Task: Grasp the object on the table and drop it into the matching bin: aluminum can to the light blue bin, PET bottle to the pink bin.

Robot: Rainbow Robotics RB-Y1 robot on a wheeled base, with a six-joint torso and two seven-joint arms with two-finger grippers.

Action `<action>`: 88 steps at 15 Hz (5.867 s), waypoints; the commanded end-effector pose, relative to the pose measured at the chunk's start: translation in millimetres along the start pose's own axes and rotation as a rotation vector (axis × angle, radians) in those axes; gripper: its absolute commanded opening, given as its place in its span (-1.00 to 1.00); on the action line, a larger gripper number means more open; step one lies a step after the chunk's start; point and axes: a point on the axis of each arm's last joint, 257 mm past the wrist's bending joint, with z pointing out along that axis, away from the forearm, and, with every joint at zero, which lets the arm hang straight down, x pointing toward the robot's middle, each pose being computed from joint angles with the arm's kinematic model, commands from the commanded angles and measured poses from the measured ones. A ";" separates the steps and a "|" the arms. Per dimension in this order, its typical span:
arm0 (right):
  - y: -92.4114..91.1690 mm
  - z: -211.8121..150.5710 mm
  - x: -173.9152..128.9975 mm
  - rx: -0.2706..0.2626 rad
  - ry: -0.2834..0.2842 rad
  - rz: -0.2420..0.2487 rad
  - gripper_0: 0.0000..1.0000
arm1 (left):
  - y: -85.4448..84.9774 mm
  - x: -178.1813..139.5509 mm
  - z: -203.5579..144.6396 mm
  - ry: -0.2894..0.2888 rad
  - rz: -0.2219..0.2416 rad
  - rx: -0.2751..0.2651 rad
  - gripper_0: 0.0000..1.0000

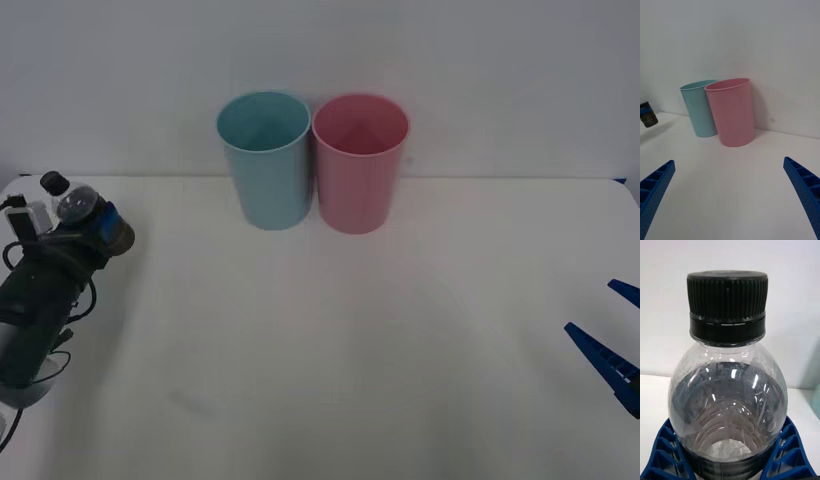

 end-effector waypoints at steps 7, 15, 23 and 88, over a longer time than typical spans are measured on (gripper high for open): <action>0.0 0.0 0.0 0.000 0.000 0.000 1.00 | -60.2 -96.6 -37.9 -0.191 -0.001 0.113 -1.00; 0.0 0.0 0.0 0.000 0.000 0.000 1.00 | -175.2 -178.6 -16.1 -0.293 -0.029 0.268 -0.97; 0.0 0.0 0.0 0.000 0.000 0.000 1.00 | -294.4 -210.1 13.7 -0.303 -0.030 0.488 -0.94; 0.0 0.0 0.0 0.000 0.000 0.000 1.00 | -136.5 -130.4 -102.8 -0.078 0.331 0.770 1.00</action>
